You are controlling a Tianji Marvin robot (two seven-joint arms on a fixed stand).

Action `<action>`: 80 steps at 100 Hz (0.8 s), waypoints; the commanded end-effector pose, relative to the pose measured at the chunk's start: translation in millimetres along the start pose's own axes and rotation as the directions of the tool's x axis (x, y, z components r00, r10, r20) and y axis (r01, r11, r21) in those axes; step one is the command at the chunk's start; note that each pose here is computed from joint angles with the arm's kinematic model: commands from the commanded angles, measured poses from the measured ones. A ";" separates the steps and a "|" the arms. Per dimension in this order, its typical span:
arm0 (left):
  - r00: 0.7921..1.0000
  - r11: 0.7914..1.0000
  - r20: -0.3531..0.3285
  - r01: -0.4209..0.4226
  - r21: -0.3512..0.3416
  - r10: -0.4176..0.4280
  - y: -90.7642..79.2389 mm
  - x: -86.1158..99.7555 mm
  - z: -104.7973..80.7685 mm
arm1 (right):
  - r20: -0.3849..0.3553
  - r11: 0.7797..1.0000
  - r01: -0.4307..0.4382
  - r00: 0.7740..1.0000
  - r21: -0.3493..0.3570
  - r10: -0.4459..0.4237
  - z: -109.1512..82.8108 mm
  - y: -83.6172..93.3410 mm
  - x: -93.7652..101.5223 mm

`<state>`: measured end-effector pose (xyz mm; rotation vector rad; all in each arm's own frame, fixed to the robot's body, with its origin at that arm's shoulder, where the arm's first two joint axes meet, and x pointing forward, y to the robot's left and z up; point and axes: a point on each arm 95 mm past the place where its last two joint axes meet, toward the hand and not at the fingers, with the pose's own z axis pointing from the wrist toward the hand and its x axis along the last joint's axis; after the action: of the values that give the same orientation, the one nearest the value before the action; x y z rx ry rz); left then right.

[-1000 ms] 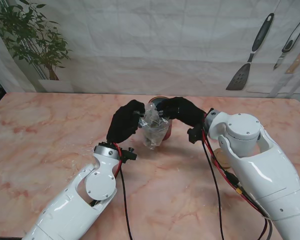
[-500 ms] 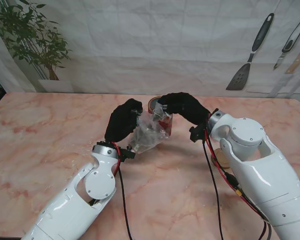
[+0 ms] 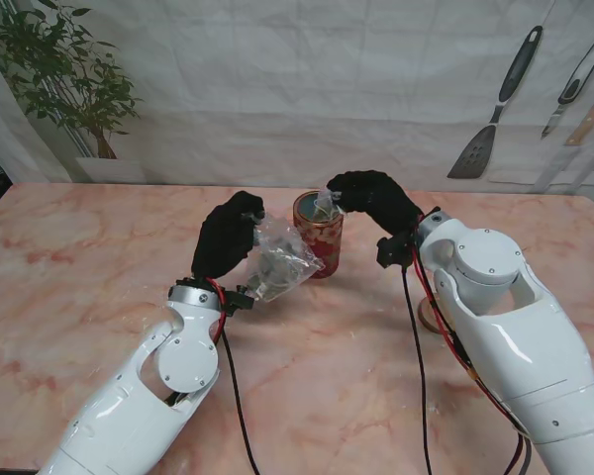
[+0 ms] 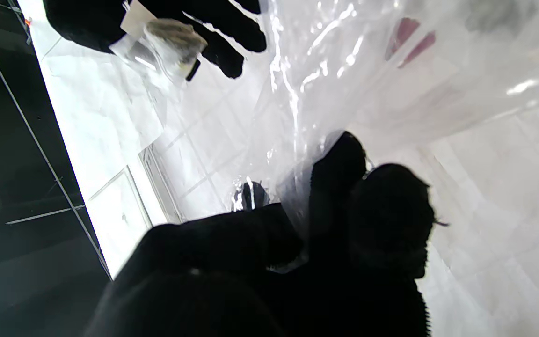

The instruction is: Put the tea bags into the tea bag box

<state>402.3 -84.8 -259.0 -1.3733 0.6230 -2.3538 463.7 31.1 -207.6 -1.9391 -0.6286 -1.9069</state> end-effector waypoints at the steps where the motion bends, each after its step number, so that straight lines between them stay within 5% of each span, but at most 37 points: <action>1: 1.000 1.000 0.007 -0.014 0.005 0.014 -8.1 -1.8 0.1 | 0.006 1.000 0.017 1.000 -0.015 -0.017 1.9 4.3 2.3; 34: 0.995 0.995 0.072 -0.069 0.076 0.063 -39.3 -16.0 -5.0 | 0.055 0.993 0.022 0.998 -0.114 -0.015 12.1 23.9 -3.2; 80: 0.992 0.989 0.106 -0.083 0.123 0.070 -56.1 -21.5 -11.2 | 0.150 0.979 0.043 0.989 -0.201 -0.013 48.0 38.9 -8.6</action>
<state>399.6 -25.1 -254.0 -1.3836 0.4775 -2.2035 520.3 16.9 -217.5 -2.2263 -0.5127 -1.9367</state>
